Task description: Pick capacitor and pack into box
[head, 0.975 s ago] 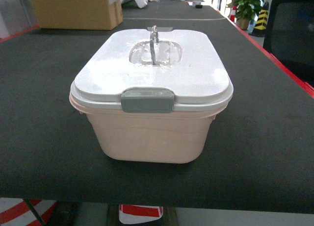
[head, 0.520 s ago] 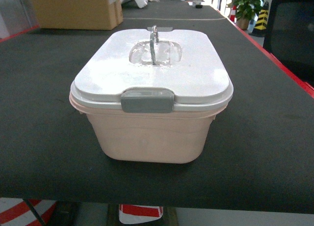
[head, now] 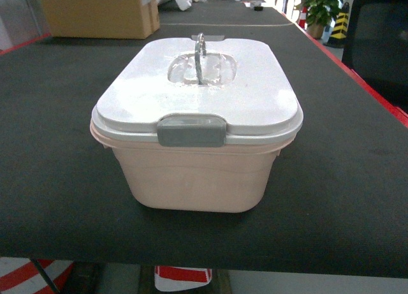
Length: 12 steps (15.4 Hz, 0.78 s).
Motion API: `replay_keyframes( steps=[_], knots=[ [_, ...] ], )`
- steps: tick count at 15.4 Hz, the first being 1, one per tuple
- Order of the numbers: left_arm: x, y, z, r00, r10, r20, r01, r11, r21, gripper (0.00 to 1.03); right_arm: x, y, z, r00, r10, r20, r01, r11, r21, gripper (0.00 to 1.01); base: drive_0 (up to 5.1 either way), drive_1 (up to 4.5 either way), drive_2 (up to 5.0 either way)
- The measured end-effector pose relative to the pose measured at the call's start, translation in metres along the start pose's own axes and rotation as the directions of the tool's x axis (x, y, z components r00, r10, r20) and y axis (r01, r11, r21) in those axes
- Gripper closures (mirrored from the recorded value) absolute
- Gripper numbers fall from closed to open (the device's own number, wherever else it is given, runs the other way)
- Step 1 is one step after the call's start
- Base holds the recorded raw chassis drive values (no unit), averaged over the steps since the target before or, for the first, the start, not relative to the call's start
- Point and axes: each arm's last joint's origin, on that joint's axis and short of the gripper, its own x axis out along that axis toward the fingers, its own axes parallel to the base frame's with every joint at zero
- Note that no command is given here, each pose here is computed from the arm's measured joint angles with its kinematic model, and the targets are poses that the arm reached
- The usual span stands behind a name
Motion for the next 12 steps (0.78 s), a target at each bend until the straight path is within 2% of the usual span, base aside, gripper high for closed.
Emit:
replay_keyframes(
  steps=[12],
  knots=[
    [0.0,0.0,0.0,1.0,0.0,0.0,0.0,1.0,0.0,0.05,0.0,0.0,0.0,1.0,0.0,0.0,0.0,1.0,0.0,0.03,0.0,0.0,0.0]
  ],
)
